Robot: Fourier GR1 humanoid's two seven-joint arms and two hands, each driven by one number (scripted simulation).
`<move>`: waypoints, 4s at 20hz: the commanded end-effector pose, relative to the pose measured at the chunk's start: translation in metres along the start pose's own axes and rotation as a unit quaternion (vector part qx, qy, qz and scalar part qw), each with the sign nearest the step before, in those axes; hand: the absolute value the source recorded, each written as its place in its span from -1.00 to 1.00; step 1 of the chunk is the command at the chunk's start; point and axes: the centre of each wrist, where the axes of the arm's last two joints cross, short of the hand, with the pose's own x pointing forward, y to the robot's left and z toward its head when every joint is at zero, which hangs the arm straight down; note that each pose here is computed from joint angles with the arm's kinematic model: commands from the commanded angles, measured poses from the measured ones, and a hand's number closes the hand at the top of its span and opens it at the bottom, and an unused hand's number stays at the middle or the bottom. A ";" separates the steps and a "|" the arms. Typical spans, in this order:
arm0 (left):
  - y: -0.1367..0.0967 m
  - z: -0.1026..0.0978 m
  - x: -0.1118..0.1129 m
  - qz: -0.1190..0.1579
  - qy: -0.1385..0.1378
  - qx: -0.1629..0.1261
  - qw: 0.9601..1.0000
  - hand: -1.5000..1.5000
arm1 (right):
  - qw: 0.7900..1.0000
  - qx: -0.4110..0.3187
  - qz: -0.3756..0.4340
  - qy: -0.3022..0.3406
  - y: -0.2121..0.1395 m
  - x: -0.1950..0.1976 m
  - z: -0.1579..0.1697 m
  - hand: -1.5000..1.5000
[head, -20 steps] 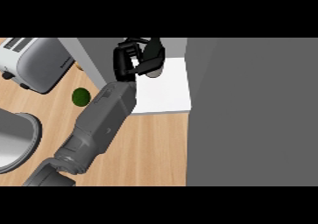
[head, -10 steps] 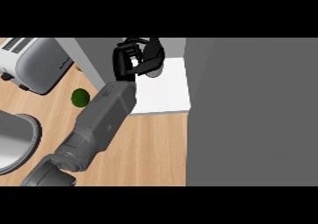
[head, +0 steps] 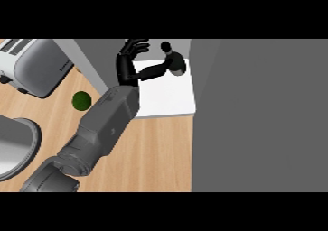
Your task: Pick up the wine, place it into the cabinet and close the cabinet
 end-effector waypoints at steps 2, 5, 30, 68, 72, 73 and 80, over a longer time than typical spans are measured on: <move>0.016 0.006 -0.016 -0.038 0.009 0.021 0.999 -1.00 | 1.000 0.001 0.004 -0.017 0.003 0.018 0.008 -1.00; 0.022 0.010 -0.023 -0.054 0.018 -0.001 0.998 -1.00 | 1.000 0.001 -0.002 -0.011 0.005 0.014 0.009 -1.00; 0.029 0.016 -0.032 -0.015 -0.019 -0.029 0.999 -1.00 | 1.000 0.014 -0.003 -0.007 -0.003 0.006 0.001 -1.00; -0.018 0.164 -0.004 0.086 0.007 -0.074 0.994 -1.00 | 1.000 -0.011 0.004 -0.014 0.013 0.021 0.010 -1.00; -0.017 0.182 0.006 0.083 -0.016 -0.074 0.994 -1.00 | 1.000 -0.021 0.008 -0.011 0.015 0.016 0.015 -1.00; -0.018 0.191 0.005 0.084 -0.022 -0.076 0.993 -1.00 | 1.000 -0.014 0.001 -0.008 0.020 0.028 0.022 -1.00; 0.001 0.227 0.030 0.122 -0.021 -0.060 0.990 -1.00 | 0.999 -0.031 0.001 -0.017 0.009 0.023 0.019 -1.00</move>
